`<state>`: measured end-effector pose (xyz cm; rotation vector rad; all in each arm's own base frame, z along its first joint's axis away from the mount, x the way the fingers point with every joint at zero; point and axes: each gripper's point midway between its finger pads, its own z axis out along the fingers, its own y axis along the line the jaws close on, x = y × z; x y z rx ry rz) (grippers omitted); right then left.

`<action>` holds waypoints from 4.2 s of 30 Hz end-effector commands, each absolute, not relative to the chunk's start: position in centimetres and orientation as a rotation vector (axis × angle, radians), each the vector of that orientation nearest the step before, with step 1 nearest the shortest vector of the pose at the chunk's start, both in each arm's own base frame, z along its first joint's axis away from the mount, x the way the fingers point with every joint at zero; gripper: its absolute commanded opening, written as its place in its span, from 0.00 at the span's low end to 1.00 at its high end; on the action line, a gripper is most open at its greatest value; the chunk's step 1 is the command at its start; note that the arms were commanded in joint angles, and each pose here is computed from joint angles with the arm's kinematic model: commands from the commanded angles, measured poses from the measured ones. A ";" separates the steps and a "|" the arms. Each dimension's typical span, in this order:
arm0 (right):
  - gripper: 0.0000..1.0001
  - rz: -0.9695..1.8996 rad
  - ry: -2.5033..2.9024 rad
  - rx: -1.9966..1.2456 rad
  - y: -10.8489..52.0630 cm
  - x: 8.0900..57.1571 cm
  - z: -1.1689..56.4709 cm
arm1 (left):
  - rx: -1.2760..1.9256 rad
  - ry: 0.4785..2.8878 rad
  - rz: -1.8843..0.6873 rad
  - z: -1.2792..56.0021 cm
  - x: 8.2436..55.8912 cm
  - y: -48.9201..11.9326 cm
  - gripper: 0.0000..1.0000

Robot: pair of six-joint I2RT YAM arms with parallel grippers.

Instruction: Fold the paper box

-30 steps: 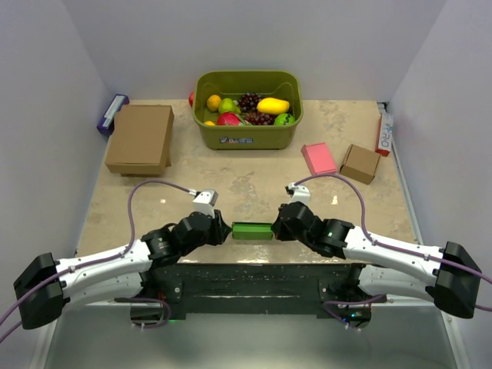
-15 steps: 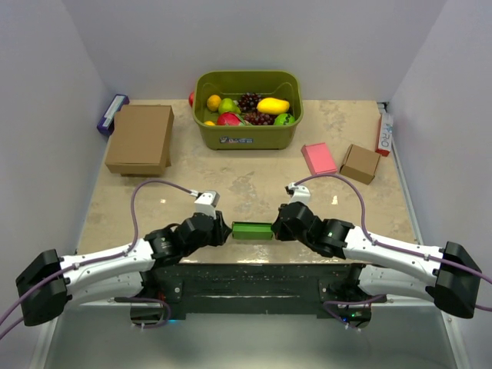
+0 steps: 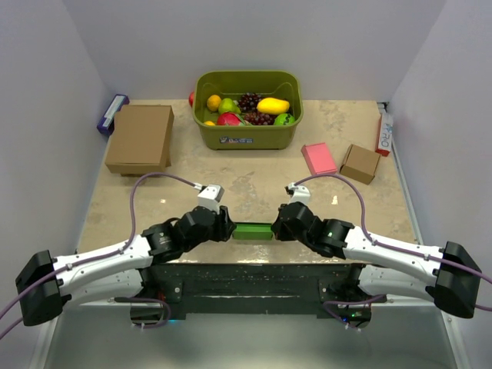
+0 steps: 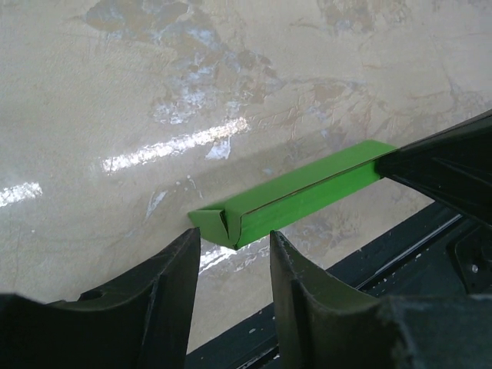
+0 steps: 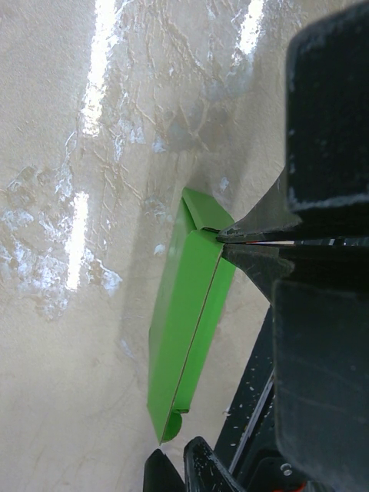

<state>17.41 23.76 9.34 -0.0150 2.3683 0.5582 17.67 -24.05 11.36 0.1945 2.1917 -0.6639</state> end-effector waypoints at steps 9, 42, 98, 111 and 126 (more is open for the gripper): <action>0.00 0.397 2.517 -0.070 20.8 14.9 5.2 | 0.278 2.139 -0.568 13.3 19.7 -25.4 0.30; 0.00 0.397 2.527 -0.077 21.0 14.7 5.1 | 0.280 2.172 -0.596 12.3 18.8 -25.1 0.27; 0.00 0.394 2.525 -0.086 21.2 14.6 4.4 | 0.152 2.166 -0.704 11.4 17.4 -26.7 0.00; 0.00 0.403 2.525 -0.088 21.3 14.4 4.4 | 0.096 2.139 -0.774 11.9 17.3 -26.9 0.00; 0.00 0.403 2.524 -0.081 21.2 14.4 4.3 | 0.104 2.210 -0.600 8.2 16.8 -23.9 0.00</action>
